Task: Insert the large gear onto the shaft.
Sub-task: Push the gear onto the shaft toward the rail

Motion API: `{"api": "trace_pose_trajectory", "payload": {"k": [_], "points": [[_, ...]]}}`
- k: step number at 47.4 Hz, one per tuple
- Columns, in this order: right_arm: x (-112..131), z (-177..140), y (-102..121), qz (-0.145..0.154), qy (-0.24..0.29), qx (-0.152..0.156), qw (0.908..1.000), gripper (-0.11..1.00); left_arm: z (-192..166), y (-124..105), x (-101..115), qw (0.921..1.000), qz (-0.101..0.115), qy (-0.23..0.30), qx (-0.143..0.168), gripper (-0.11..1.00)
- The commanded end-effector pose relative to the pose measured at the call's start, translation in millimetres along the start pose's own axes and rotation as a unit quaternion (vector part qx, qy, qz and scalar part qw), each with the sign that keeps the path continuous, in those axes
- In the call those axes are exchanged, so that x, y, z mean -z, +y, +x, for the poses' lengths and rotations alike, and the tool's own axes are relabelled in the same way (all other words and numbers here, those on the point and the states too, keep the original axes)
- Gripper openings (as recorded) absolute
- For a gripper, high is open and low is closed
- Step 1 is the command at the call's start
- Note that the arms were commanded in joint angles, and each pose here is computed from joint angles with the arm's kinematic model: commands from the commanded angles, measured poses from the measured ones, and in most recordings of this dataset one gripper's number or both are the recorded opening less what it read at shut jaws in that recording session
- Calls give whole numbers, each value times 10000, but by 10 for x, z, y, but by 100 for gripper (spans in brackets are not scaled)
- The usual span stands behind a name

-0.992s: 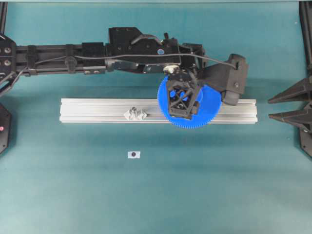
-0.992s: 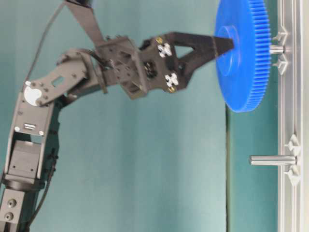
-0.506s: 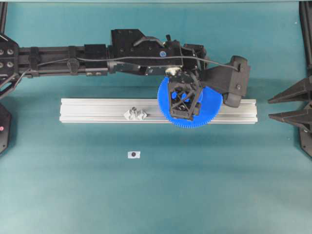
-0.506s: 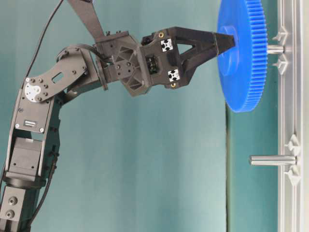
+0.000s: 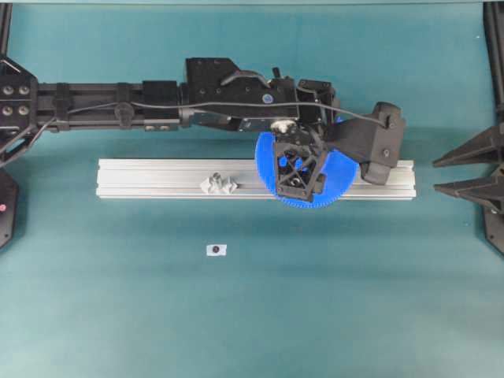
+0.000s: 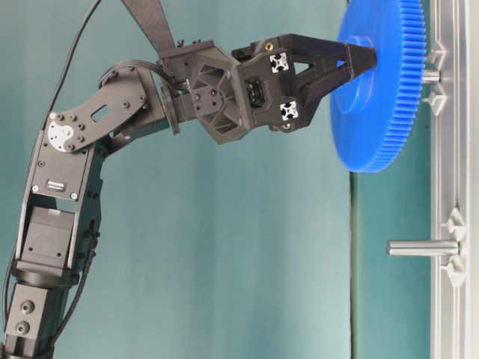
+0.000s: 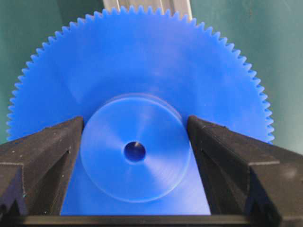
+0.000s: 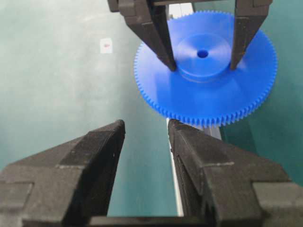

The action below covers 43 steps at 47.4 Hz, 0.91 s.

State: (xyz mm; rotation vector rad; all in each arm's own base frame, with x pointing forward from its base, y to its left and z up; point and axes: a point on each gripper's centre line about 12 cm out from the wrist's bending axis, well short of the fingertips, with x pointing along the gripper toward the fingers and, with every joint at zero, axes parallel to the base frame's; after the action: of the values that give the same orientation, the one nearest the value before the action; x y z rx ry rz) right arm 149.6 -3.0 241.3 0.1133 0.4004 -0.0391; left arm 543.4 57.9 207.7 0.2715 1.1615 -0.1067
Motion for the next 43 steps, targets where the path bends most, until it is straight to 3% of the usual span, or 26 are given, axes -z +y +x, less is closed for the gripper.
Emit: {"api": "trace_pose_trajectory", "payload": {"k": [1,20,33,39,43], "points": [[-77,-11,6,41,-85,-2,10000,50,-266,102,-59,9996,-45,-229,-130,88],[-77,-11,5,34,-85,1,10000,50,-536,32,-319,9975,66,-664,-219,88],[-93,-14,8,40,-100,-3,9999,50,-573,166,-212,9989,-46,-413,-205,86],[-101,-18,9,40,-115,-5,9999,50,-568,268,-154,9989,-145,-376,-234,76],[-113,-22,10,40,-130,-7,9999,50,-585,293,-148,9989,-159,-379,-247,59]]}}
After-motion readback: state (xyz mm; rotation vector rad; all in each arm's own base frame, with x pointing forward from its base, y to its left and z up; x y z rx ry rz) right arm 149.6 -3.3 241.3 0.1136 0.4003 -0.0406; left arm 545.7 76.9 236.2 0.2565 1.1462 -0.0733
